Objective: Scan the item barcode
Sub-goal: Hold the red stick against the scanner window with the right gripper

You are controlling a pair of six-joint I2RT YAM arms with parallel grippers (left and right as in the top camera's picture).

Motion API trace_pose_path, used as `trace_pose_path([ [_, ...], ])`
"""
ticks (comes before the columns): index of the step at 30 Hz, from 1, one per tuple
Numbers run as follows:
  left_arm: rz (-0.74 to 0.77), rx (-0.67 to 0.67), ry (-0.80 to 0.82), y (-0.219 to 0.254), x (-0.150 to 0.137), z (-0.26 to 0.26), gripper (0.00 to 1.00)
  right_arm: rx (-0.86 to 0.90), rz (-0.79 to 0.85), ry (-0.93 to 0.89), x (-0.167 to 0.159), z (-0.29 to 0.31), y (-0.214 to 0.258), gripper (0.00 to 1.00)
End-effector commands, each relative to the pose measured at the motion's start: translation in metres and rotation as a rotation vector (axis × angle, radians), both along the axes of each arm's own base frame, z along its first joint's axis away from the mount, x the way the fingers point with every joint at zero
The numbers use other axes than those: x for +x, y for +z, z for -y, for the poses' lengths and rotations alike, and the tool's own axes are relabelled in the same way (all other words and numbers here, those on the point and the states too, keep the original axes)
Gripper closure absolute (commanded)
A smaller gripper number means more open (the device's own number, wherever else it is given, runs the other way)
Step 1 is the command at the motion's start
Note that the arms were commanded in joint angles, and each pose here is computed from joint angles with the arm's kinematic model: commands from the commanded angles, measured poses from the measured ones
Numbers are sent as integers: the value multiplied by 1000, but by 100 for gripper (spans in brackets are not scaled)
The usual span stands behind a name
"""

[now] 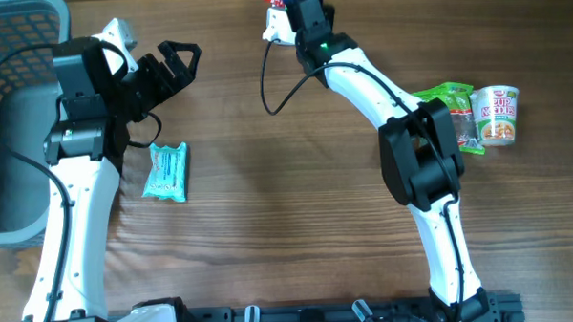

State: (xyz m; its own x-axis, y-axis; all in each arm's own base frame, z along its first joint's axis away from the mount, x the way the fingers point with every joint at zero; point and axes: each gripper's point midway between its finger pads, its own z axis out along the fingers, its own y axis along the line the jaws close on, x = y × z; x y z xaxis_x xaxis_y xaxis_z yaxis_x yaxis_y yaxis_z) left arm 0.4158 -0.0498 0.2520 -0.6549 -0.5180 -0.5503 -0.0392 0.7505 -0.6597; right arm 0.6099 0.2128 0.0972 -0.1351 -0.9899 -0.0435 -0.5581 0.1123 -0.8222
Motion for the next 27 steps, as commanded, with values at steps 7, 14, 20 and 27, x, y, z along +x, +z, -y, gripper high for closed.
trace_pose_path([
  [7,10,15,5,2,3,-3,0,143,11,3,11,11,20,96],
  [14,10,15,5,2,3,-3,0,122,-54,-34,8,32,0,96],
  [20,10,15,5,2,3,-3,0,127,-48,-47,11,32,-8,96],
  [27,10,15,5,2,3,-3,0,114,-51,-60,10,35,-9,96],
])
